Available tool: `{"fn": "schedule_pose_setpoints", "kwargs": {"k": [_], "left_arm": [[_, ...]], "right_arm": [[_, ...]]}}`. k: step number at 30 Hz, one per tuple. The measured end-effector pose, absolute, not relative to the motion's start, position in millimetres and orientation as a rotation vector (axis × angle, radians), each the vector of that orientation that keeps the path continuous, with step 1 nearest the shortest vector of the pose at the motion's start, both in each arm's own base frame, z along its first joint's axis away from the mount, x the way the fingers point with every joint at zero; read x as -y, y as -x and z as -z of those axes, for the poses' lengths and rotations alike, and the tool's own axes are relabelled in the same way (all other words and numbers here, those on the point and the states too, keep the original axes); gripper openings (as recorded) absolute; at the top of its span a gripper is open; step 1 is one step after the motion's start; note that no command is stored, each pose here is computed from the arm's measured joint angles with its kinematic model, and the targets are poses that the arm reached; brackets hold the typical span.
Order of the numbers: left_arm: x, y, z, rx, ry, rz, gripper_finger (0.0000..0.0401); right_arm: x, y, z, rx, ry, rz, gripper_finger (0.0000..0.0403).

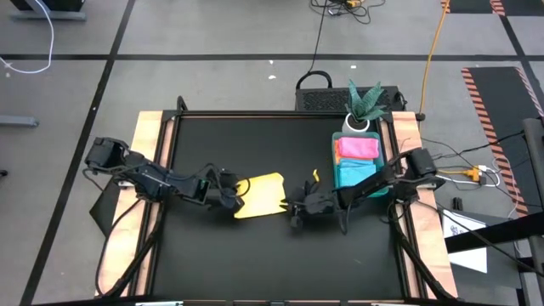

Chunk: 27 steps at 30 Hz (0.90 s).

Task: Fold microfiber towels
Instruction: Fold the yellow microfiber cloth

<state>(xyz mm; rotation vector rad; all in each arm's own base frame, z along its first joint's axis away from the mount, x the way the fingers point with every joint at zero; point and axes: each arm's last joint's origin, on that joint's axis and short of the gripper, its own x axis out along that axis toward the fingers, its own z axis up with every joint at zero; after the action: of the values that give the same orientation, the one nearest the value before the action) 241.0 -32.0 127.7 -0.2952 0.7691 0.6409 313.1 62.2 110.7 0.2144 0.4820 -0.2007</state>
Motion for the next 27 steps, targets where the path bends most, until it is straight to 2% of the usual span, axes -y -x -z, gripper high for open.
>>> {"fn": "schedule_pose_setpoints", "kwargs": {"k": [3,8,13,19,24,27], "left_arm": [[29,-240,-126,-0.802,0.279,-0.635,0.0043],[19,-236,-126,-0.896,0.287,-0.596,0.0092],[8,-228,-143,-0.884,0.347,-0.6,0.0132],[-1,-223,-150,-0.859,0.322,-0.66,0.014],[-3,-227,-133,-0.941,0.306,-0.669,0.014],[5,-233,-125,-0.958,0.332,-0.608,0.014]], "right_arm": [[-59,-322,-100,-0.507,-0.216,0.222,0.0052],[-58,-341,-106,-0.493,-0.194,0.225,0.0009],[-54,-359,-122,-0.482,-0.198,0.24,0.0004],[-42,-371,-112,-0.567,-0.205,0.27,0.0001],[-44,-366,-99,-0.658,-0.223,0.244,0.0001],[-56,-360,-98,-0.716,-0.204,0.222,0.0001]]}}
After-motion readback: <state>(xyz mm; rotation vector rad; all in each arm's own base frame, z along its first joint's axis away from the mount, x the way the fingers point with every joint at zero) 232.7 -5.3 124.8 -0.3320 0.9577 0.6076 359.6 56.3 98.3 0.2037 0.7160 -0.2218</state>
